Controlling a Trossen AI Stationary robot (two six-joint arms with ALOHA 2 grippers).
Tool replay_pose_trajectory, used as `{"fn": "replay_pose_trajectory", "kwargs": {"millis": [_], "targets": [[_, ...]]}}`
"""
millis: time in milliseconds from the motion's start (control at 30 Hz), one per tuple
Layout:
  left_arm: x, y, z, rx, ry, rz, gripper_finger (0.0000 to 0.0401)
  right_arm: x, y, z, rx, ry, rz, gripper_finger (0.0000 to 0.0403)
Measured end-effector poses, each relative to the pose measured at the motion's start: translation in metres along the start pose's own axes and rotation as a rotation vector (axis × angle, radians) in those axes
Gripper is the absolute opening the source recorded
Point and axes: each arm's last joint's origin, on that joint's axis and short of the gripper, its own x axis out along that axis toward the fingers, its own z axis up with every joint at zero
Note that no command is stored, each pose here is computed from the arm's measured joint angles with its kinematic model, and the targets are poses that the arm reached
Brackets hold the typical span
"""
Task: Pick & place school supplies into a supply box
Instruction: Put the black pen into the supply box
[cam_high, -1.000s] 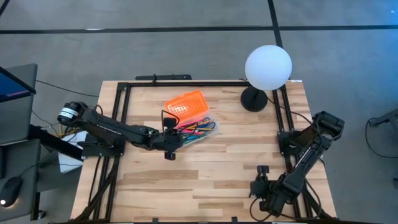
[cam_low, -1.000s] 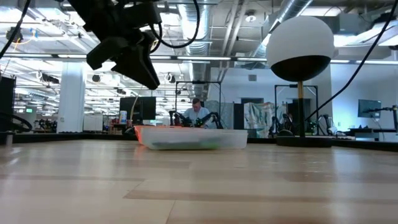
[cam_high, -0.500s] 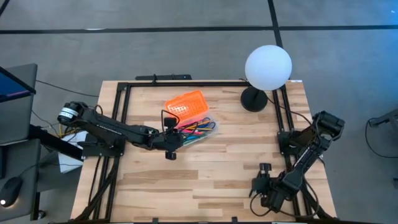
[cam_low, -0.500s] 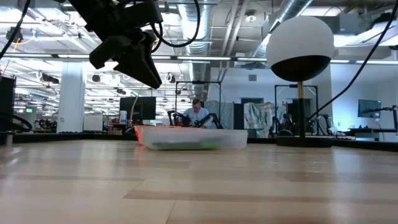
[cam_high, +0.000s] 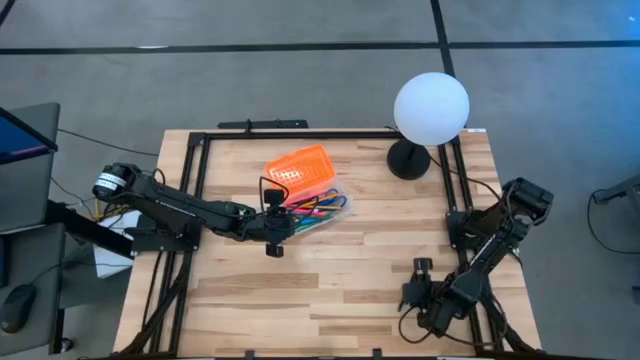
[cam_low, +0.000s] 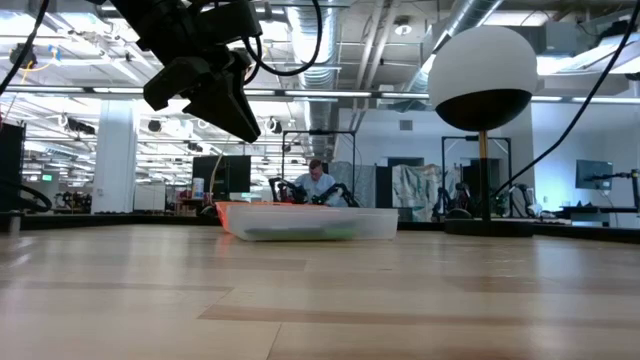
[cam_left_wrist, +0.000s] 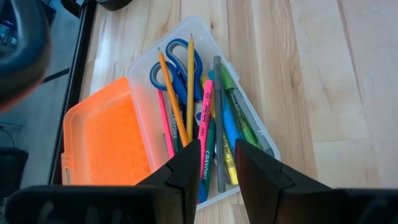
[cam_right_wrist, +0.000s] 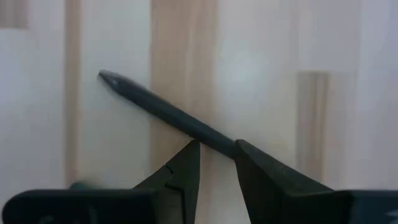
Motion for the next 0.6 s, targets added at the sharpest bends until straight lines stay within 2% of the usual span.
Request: {"fn": "replay_pose_trajectory", "kwargs": {"millis": [433,600], "targets": [[0.000,-0.001,0.000,-0.014,-0.001,-0.036,0.0093,0.015,-0.032,0.029,-0.052,0.037,-0.044,0.0097],[0.000,-0.001,0.000,-0.028,-0.003,-0.050,0.0093,0.022,-0.049,0.042,0.030,0.052,-0.046,0.0097]]}}
